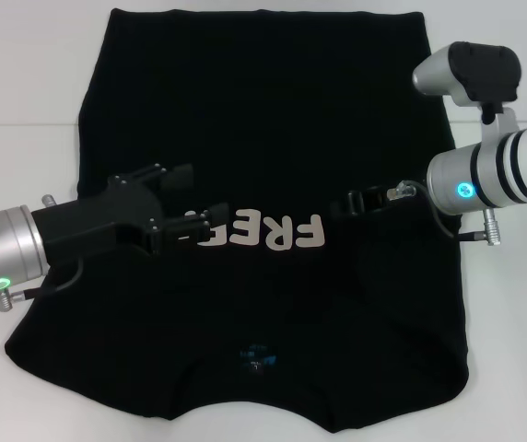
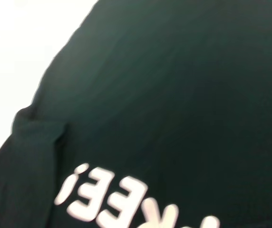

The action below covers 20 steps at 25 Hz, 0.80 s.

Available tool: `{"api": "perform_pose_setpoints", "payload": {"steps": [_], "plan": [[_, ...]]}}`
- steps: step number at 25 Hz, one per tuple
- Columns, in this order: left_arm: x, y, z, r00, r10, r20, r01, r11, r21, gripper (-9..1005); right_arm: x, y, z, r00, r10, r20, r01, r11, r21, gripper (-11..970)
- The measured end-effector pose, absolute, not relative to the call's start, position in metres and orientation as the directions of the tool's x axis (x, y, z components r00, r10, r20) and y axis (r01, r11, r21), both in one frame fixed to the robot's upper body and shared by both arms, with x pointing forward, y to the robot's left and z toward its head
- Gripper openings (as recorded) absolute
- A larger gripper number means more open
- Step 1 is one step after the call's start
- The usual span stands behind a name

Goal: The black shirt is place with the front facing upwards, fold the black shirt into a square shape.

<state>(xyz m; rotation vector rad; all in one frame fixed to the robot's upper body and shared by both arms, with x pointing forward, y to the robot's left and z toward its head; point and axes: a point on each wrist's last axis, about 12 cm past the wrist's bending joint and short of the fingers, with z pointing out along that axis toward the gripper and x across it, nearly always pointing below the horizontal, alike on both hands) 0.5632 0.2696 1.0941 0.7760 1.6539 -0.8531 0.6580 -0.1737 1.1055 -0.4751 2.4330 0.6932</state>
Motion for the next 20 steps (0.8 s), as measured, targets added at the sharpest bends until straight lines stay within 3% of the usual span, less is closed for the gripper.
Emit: {"api": "perform_pose_setpoints", "payload": {"steps": [9, 20], "plan": [[0.561, 0.27, 1.094, -0.216, 0.04, -0.975, 0.829, 0.535, -0.162, 873, 0.654, -0.158, 1.11, -0.753, -0.31, -0.581, -0.562, 0.762, 0.322, 36], [0.56, 0.27, 1.094, -0.215, 0.034, -0.976, 0.828, 0.537, -0.163, 873, 0.65, -0.165, 1.12, -0.735, -0.346, -0.584, -0.601, 0.73, 0.324, 62]]}}
